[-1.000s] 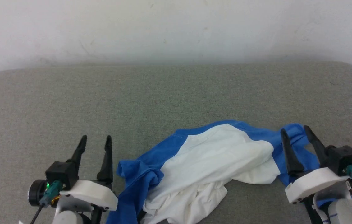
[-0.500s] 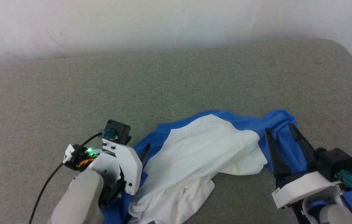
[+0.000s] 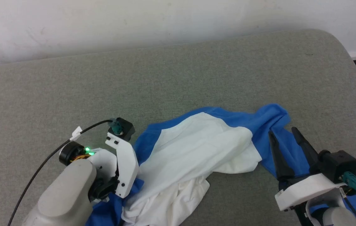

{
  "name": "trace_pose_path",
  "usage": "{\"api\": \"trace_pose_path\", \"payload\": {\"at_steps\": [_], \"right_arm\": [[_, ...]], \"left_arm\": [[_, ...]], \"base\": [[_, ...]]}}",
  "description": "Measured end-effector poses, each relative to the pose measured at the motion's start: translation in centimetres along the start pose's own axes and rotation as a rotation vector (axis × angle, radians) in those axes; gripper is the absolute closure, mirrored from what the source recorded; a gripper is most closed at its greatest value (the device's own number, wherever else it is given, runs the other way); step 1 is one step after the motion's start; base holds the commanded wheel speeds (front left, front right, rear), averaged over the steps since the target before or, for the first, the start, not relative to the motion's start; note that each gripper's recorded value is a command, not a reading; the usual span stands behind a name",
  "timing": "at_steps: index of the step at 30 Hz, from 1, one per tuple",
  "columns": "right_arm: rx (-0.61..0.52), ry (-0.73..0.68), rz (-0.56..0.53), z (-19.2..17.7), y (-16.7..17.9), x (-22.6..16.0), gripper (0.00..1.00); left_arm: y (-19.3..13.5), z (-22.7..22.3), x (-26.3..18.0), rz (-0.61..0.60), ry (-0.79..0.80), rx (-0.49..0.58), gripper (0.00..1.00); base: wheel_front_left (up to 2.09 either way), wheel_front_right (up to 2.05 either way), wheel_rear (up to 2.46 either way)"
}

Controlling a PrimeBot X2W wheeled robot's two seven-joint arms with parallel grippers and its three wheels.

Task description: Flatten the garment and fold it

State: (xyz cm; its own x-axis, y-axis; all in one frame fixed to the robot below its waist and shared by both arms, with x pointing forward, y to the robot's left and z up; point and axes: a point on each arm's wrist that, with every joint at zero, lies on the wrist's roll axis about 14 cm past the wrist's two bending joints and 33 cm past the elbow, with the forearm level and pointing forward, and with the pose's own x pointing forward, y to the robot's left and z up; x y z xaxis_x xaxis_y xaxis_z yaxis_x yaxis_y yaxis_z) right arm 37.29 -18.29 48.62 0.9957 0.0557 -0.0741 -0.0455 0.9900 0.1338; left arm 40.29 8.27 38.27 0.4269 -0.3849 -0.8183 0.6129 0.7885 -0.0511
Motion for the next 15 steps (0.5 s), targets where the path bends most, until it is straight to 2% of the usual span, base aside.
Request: {"api": "trace_pose_path", "payload": {"at_steps": [4, 8, 12, 15], "right_arm": [[0.007, 0.007, -0.003, -0.1, -0.1, 0.1, 0.0], [0.03, 0.028, -0.009, -0.2, -0.5, 0.5, 0.0], [0.037, 0.067, -0.021, 0.1, -2.0, 2.5, 0.0], [0.027, 0.143, -0.011, -0.4, -3.0, 4.6, 0.0]], "left_arm": [[0.0, 0.2, 0.0, -0.004, -0.075, -0.066, 1.0], [0.7, 0.8, -0.3, 0.061, -0.217, -0.156, 1.0], [2.4, 1.6, -1.2, 0.141, -0.347, -0.216, 1.0], [2.9, 2.9, -2.2, 0.168, -0.437, -0.221, 1.0]], "base": [[0.0, 0.0, 0.0], [0.0, 0.0, 0.0], [0.0, 0.0, 0.0], [0.0, 0.0, 0.0]]}}
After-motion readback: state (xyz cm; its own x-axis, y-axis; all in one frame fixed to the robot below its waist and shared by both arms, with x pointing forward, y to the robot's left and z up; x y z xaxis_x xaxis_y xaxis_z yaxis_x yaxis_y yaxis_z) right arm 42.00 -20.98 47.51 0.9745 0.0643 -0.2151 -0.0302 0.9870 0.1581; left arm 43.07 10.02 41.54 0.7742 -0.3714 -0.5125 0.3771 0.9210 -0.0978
